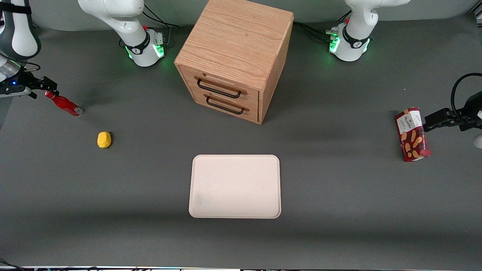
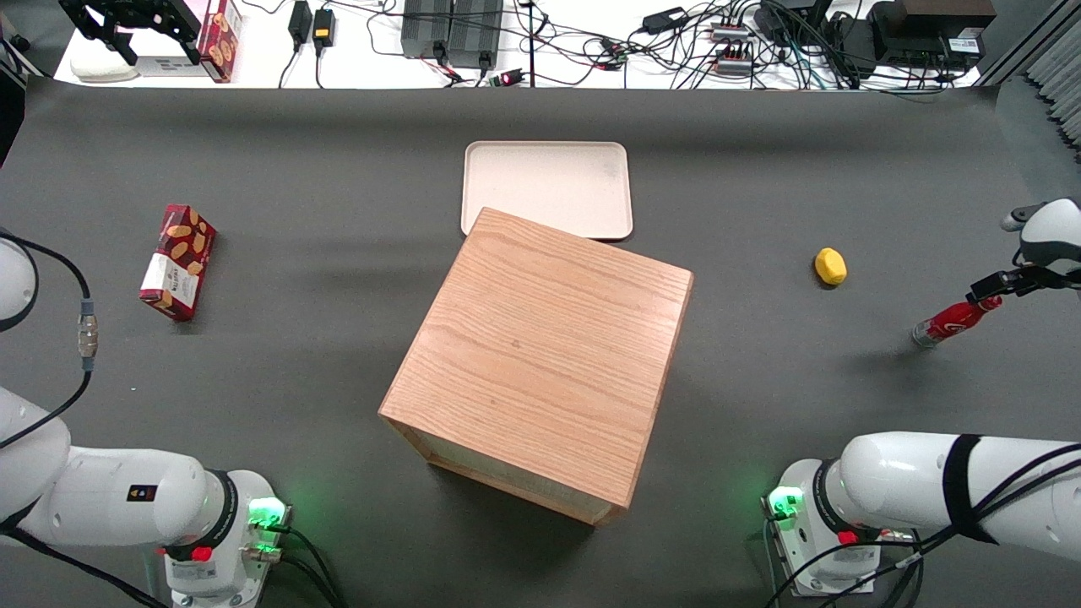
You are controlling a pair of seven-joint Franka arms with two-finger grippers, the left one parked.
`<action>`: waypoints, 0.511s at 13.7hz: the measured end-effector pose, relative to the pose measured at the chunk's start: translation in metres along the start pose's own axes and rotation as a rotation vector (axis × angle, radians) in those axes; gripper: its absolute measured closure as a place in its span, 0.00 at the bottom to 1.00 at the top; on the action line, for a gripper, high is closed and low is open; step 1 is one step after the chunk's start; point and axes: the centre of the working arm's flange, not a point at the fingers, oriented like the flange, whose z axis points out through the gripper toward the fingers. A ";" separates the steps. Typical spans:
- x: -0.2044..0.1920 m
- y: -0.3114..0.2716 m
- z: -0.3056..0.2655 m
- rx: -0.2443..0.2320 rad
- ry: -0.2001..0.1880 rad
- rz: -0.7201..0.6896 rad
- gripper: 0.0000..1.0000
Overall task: Place coke bottle on tray
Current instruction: 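Lower the open right gripper over the red bottle's neck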
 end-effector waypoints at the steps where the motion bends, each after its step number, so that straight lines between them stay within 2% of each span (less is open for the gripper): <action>1: 0.000 -0.001 0.006 0.001 -0.012 -0.001 0.00; 7: -0.004 -0.005 0.018 0.022 -0.044 -0.006 0.00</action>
